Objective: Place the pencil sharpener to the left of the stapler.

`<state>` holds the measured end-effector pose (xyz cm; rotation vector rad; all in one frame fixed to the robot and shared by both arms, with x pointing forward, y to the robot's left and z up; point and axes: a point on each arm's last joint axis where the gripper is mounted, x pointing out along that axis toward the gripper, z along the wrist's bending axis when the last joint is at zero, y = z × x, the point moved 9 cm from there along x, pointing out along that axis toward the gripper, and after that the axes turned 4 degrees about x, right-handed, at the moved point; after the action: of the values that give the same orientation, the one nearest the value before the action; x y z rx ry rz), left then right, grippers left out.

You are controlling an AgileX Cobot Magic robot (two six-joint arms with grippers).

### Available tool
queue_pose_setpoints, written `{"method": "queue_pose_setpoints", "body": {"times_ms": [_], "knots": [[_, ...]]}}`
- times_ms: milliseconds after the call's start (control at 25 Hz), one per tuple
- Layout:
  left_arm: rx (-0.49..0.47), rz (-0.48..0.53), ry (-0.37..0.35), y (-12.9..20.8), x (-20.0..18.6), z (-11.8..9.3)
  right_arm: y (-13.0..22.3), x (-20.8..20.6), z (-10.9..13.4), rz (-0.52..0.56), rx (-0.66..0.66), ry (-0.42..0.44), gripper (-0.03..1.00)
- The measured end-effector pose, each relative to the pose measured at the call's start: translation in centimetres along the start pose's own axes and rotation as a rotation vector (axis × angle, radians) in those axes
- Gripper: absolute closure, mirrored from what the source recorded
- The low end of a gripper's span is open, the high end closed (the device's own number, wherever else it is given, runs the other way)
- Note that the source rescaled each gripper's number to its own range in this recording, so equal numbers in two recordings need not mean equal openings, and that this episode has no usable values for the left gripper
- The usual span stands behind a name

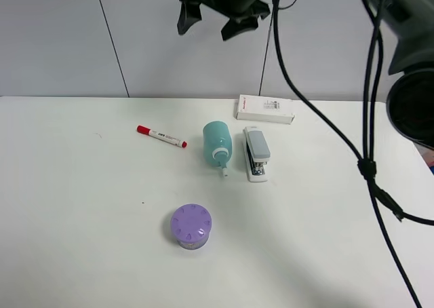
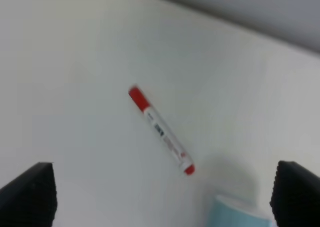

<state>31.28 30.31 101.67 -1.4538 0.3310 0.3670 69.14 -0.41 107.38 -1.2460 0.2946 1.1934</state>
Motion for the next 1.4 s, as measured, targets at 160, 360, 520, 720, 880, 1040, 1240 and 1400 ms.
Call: {"method": "queue_pose_setpoints", "body": {"times_ms": [160, 360, 520, 720, 880, 1040, 1240, 1400], "knots": [[0.0, 0.0, 0.0, 0.0, 0.0, 0.0, -1.4, -3.8, -0.7, -0.08, -0.112, 0.102, 0.42], [0.0, 0.0, 0.0, 0.0, 0.0, 0.0, -0.5, -7.1, -4.2, -0.071, -0.138, 0.258, 0.42], [0.0, 0.0, 0.0, 0.0, 0.0, 0.0, 2.5, -9.2, -7.9, 0.005, -0.079, 0.33, 0.42], [0.0, 0.0, 0.0, 0.0, 0.0, 0.0, 7.5, -13.2, -11.5, 0.074, 0.015, 0.393, 0.42], [0.0, 0.0, 0.0, 0.0, 0.0, 0.0, 11.8, -17.0, -14.9, 0.093, 0.125, 0.458, 0.42], [0.0, 0.0, 0.0, 0.0, 0.0, 0.0, 16.0, -21.0, -17.5, 0.079, 0.221, 0.535, 0.42], [0.0, 0.0, 0.0, 0.0, 0.0, 0.0, 20.8, -24.9, -16.1, 0.011, 0.238, 0.564, 0.42], [0.0, 0.0, 0.0, 0.0, 0.0, 0.0, 25.6, -26.6, -14.2, -0.055, 0.26, 0.567, 0.42]]}}
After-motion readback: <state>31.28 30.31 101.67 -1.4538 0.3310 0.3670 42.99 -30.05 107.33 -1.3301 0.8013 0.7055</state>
